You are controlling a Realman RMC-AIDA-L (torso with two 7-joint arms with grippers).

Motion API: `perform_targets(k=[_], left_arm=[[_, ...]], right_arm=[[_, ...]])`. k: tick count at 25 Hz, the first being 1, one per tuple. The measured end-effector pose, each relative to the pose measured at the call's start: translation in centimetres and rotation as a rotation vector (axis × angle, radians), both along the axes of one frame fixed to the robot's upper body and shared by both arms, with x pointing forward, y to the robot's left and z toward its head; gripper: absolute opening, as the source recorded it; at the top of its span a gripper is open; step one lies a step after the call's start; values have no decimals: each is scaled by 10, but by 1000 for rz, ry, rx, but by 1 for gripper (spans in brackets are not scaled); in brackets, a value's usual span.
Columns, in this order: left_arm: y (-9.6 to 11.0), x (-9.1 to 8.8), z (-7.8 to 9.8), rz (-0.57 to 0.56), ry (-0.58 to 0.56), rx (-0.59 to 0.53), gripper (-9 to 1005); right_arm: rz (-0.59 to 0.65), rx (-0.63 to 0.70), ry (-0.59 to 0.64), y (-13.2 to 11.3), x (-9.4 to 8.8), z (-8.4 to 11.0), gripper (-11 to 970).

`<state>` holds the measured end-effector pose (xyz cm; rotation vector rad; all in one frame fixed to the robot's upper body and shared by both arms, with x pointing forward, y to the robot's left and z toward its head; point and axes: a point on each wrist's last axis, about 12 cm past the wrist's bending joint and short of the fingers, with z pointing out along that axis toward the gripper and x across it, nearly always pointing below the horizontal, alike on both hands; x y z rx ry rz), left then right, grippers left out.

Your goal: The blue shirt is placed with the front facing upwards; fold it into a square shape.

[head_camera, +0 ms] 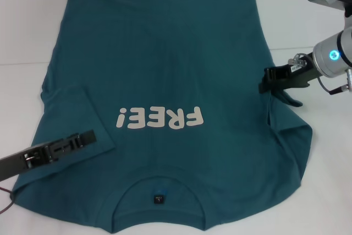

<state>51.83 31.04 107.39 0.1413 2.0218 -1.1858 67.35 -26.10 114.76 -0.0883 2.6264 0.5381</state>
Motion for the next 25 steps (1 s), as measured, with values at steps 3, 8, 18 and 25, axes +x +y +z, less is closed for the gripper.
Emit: perform_targets(k=[3, 8, 18, 25], left_arm=[[1, -1, -1, 9, 3, -8, 723], [1, 0, -2, 19, 3, -12, 723], [5, 0, -3, 49, 8, -10, 722], [5, 0, -4, 50, 9, -9, 722]], right_arm=[[-16, 5, -13, 4, 2, -2, 52], [-54, 15, -29, 9, 4, -9, 54], [-45, 22, -17, 16, 2, -13, 58], [-13, 32, -38, 23, 5, -9, 60]])
